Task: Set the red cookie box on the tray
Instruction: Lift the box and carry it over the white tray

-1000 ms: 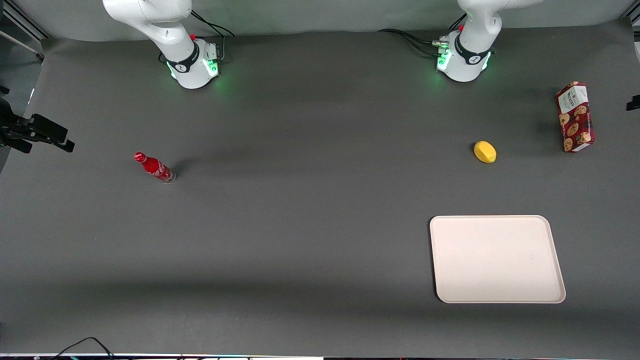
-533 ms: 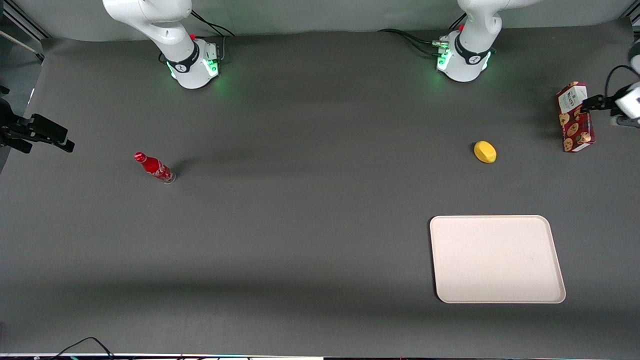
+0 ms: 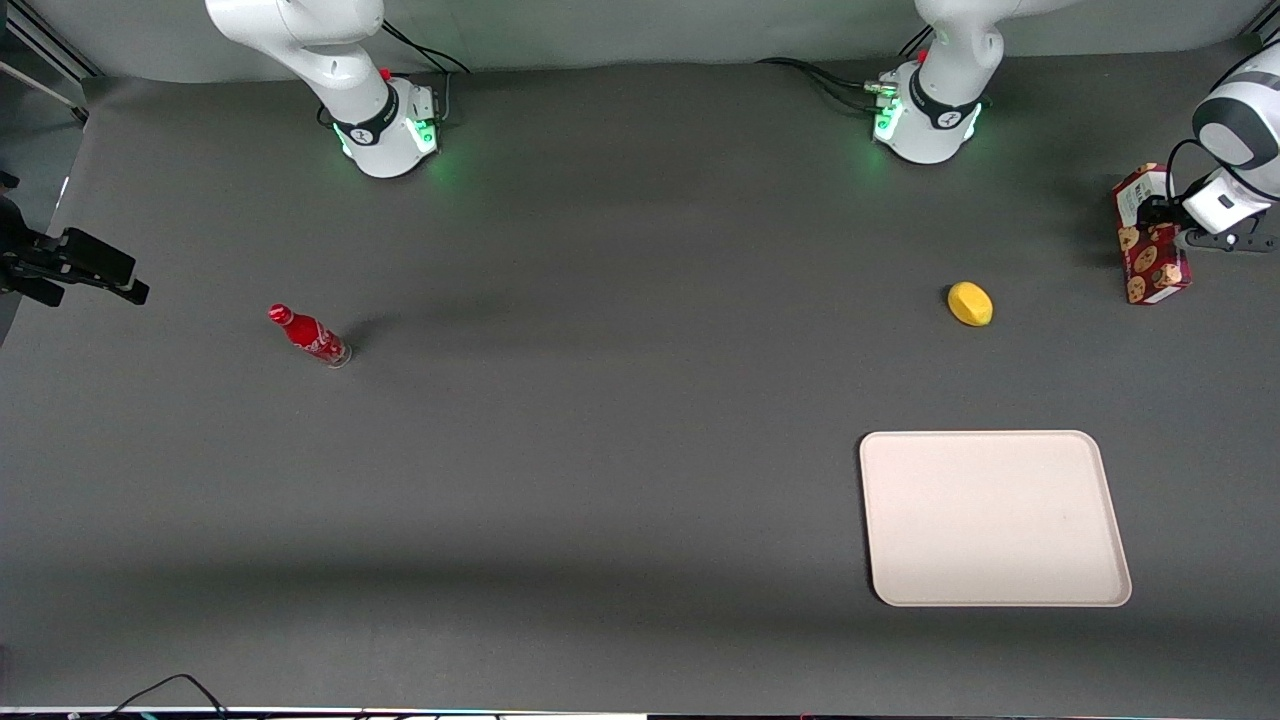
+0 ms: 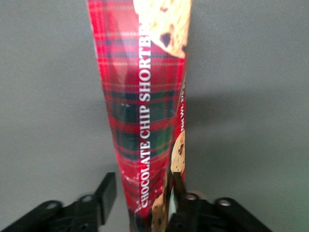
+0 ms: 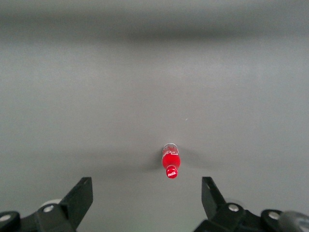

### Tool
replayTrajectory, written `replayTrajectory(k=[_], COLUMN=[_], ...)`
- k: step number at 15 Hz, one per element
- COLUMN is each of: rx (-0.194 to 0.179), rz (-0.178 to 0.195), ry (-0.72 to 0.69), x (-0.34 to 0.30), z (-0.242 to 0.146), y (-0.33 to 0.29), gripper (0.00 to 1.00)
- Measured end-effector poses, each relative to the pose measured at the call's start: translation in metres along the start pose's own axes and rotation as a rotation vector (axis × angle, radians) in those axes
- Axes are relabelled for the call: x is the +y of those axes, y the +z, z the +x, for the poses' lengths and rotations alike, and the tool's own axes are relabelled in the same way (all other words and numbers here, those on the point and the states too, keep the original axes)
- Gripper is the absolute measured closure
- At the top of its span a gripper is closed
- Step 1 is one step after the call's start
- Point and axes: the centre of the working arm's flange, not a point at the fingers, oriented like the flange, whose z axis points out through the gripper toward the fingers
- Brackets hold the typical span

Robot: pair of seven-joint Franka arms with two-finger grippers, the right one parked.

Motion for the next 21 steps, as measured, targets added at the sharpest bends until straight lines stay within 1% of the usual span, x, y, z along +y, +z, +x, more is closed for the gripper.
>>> replayTrajectory(k=[2, 4, 5, 6, 7, 9, 10, 11, 12, 14, 16, 19, 21], rx=[0.008, 0.019, 0.023, 0.024, 0.024, 0.026, 0.028, 0.029, 0.034, 0.042, 0.042, 0.037, 0.051], rz=[-0.014, -0.017, -0.018, -0.022, -0.036, -0.077, -0.099, -0.114, -0.118, -0.118, -0.116, -0.107, -0.086], ry=[-0.024, -0.033, -0.036, -0.036, -0.037, -0.028, -0.014, 0.001, 0.015, 0.013, -0.005, -0.048, -0.066], x=[0.001, 0.000, -0.001, -0.002, -0.003, -0.008, -0.012, -0.018, -0.024, -0.031, -0.025, 0.009, 0.045], z=[0.000, 0.003, 0.005, 0.009, 0.015, 0.037, 0.054, 0.070, 0.086, 0.112, 0.129, 0.152, 0.173], y=[0.003, 0.000, -0.002, -0.005, -0.010, -0.036, -0.060, -0.090, -0.127, -0.205, -0.278, -0.369, -0.408], gripper=[0.64, 0.85, 0.89, 0.89, 0.91, 0.91, 0.91, 0.91, 0.91, 0.91, 0.91, 0.91, 0.91])
